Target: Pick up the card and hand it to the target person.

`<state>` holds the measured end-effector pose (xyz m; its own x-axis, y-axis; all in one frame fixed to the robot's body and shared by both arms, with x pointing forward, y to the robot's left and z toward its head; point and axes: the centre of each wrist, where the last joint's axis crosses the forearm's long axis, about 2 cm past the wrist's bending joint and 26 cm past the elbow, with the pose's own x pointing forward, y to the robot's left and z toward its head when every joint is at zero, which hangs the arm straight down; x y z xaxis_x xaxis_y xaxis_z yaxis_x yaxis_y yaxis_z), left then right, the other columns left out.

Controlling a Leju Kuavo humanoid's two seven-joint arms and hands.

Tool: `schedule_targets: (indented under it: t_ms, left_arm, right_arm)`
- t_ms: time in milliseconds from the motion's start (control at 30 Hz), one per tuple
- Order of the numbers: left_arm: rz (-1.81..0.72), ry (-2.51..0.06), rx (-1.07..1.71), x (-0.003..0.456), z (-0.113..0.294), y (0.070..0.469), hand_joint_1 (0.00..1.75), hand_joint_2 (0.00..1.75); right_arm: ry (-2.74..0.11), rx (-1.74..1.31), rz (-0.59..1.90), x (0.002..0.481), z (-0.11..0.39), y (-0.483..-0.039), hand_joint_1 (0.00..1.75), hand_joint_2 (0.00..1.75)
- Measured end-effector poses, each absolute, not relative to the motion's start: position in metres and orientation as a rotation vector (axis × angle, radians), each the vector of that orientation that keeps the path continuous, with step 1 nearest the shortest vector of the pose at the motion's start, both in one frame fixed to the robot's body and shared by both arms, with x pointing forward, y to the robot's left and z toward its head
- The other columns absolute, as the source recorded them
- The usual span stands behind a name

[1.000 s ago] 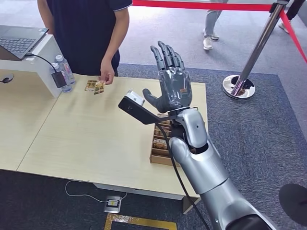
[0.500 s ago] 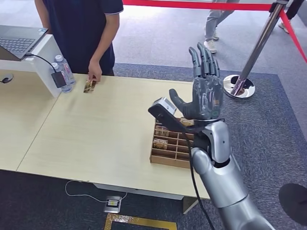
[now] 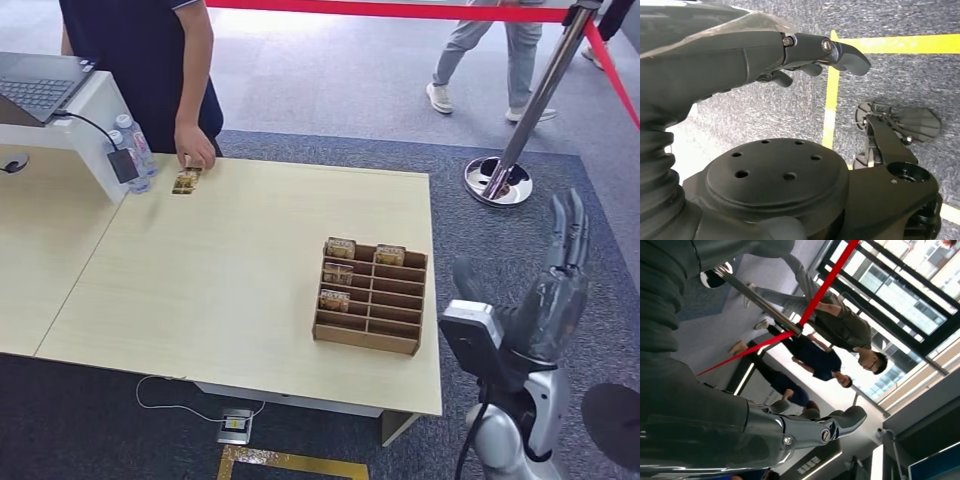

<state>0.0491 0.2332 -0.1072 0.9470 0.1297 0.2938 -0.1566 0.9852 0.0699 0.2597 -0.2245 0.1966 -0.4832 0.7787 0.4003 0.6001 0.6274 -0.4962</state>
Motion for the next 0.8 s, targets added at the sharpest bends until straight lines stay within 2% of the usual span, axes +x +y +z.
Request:
schedule_targets:
  t_ms: [267, 800]
  left_arm:
    - [0.163, -0.296, 0.091, 0.048, -0.107, 0.233, 0.0, 1.75]
    - [0.149, -0.284, 0.089, 0.048, -0.107, 0.233, 0.0, 1.75]
  right_arm:
    - [-2.046, -1.107, 0.229, 0.198, 0.164, -0.259, 0.0, 1.75]
    - [-1.565, -0.992, 0.203, 0.168, 0.106, -0.308, 0.0, 1.75]
